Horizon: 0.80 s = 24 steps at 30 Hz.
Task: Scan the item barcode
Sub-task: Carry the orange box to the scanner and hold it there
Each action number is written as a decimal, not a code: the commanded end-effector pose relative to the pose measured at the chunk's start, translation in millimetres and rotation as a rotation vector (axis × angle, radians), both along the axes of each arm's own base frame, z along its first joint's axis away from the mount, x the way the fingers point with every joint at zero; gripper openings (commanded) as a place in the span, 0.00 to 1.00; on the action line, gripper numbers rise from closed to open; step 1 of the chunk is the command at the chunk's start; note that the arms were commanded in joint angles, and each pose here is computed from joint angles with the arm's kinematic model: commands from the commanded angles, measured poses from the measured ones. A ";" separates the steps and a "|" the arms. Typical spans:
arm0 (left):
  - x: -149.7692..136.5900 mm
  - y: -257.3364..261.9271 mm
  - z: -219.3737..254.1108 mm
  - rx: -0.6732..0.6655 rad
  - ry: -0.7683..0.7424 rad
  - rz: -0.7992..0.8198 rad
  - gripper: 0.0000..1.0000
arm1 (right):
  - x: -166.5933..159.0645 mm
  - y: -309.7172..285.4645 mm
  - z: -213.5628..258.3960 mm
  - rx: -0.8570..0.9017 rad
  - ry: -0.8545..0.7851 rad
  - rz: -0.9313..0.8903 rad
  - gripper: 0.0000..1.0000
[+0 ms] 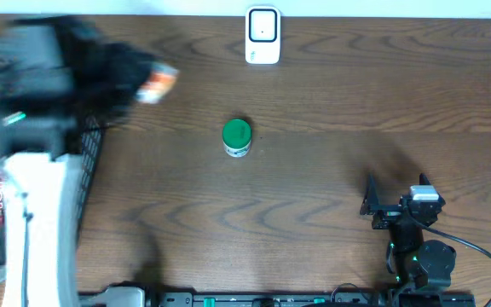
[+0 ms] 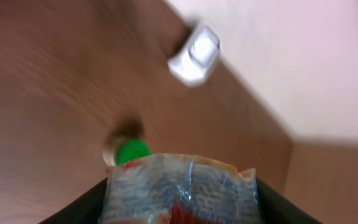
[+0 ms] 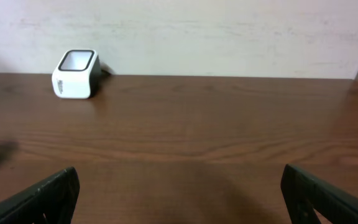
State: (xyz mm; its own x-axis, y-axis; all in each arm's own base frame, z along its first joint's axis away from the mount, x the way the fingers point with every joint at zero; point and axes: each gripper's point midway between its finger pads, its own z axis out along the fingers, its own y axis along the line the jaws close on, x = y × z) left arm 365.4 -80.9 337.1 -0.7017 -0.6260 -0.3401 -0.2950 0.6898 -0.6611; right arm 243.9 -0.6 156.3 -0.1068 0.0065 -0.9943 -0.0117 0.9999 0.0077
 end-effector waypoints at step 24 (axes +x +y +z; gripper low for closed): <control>-50.3 -254.4 -314.9 0.386 0.537 -0.603 0.61 | -0.1 1.8 -0.5 -0.011 -0.002 0.009 0.99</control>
